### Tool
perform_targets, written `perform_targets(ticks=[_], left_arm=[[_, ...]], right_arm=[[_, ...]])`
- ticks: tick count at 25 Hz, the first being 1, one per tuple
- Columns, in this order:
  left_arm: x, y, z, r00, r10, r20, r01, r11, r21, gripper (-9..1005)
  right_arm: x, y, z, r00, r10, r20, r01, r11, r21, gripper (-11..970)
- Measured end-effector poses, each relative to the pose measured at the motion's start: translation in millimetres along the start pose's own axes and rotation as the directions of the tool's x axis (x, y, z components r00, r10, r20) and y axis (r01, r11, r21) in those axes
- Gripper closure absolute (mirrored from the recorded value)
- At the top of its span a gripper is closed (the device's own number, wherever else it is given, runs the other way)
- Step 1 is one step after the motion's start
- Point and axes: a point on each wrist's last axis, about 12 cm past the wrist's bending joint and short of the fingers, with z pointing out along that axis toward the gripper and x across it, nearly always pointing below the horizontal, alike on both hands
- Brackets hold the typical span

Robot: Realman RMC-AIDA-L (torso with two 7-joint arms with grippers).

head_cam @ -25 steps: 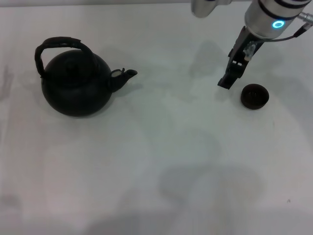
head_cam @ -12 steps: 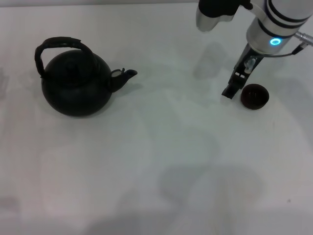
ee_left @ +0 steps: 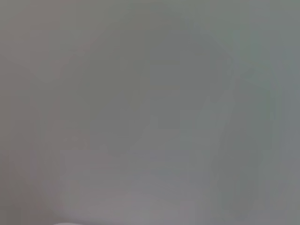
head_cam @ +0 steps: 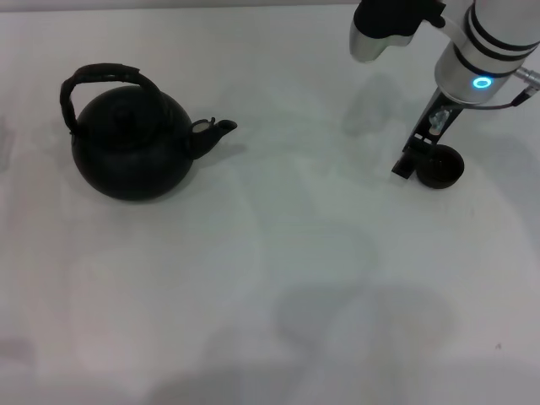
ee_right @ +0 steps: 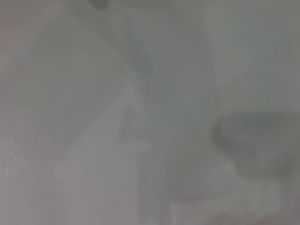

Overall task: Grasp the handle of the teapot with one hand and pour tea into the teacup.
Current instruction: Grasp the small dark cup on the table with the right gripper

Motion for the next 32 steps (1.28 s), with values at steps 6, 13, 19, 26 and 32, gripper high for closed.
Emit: perform_targets(ticks=[6,13,19,26,32], left_arm=[[-0.2,-0.9,1.5,1.000,-0.001,-0.002,0.001,1.000,0.001,179],[-0.3,0.4,1.2,1.000,-0.005,0.000,0.005,1.000,-0.009,180],[-0.8,1.1,1.7,1.000,0.001,0.001,-0.001,1.000,-0.009,180],[-1.3,2.6,1.8,1.000,0.006,0.002,-0.006,1.000,-0.011,179],[-1.5,2.6,1.7,1.000,0.006,0.004,-0.006,1.000,-0.011,179]], right_arm=[[3.6,-2.0,3.4,1.000,0.011,-0.014,-0.011,1.000,-0.001,128],[6.6,-3.8,5.2,0.999,0.021,-0.027,-0.021,1.000,-0.002,128],[9.2,-5.7,4.8,0.999,0.039,-0.029,-0.039,0.999,-0.010,128],[15.7,-5.4,6.4,0.997,0.064,-0.043,-0.066,0.997,-0.034,130],[22.3,-5.1,8.9,0.995,0.085,-0.061,-0.088,0.995,-0.046,131]])
